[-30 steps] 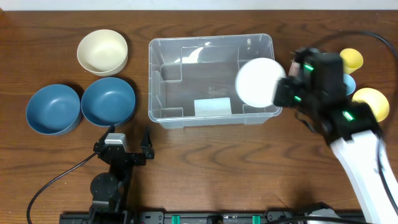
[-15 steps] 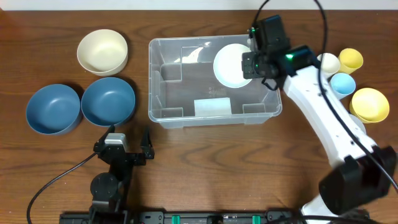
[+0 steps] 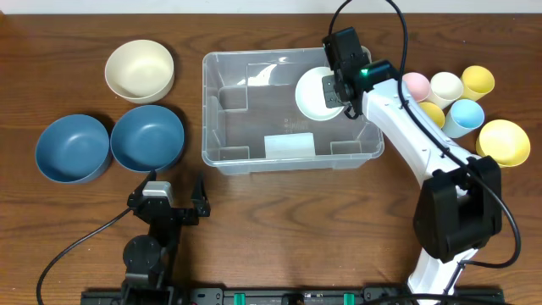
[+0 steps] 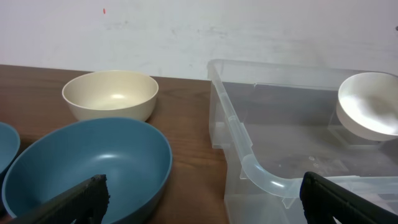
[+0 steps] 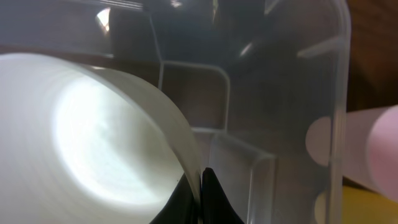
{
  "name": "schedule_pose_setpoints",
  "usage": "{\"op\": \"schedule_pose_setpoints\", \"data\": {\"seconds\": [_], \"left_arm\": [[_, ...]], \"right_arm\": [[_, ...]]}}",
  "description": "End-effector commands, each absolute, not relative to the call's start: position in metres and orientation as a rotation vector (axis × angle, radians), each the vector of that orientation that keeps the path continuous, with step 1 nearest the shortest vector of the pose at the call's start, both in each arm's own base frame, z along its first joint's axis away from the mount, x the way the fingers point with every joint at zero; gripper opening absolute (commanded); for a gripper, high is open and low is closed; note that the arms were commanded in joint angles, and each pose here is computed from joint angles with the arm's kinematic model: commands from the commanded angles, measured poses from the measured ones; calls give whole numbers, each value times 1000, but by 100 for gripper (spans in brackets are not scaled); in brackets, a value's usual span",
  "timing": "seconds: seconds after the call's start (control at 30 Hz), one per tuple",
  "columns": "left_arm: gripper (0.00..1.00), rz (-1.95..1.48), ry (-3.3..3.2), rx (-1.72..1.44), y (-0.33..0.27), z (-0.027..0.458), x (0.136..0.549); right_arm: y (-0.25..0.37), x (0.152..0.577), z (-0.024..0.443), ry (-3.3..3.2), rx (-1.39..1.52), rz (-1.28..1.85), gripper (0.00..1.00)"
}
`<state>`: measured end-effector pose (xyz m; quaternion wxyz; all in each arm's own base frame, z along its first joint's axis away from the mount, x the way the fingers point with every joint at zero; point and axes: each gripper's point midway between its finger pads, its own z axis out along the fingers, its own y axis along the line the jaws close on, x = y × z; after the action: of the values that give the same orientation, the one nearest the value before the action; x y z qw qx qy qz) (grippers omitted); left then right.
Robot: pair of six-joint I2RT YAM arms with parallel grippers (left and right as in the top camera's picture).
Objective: Pack container
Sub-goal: 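Lift the white bowl and carry it into the clear bin, then release the white bowl in the bin and raise the right gripper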
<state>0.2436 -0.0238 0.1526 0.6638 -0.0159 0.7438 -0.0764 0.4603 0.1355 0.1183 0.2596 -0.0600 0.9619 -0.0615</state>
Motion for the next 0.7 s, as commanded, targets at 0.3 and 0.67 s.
{"op": "schedule_pose_setpoints", "data": {"seconds": [0.3, 0.67], "left_arm": [[98, -138, 1729, -44, -19, 136, 243], [98, -138, 1730, -44, -19, 136, 243]], "right_arm": [[132, 480, 83, 2598, -184, -288, 1], [131, 484, 73, 2597, -180, -309, 20]]}}
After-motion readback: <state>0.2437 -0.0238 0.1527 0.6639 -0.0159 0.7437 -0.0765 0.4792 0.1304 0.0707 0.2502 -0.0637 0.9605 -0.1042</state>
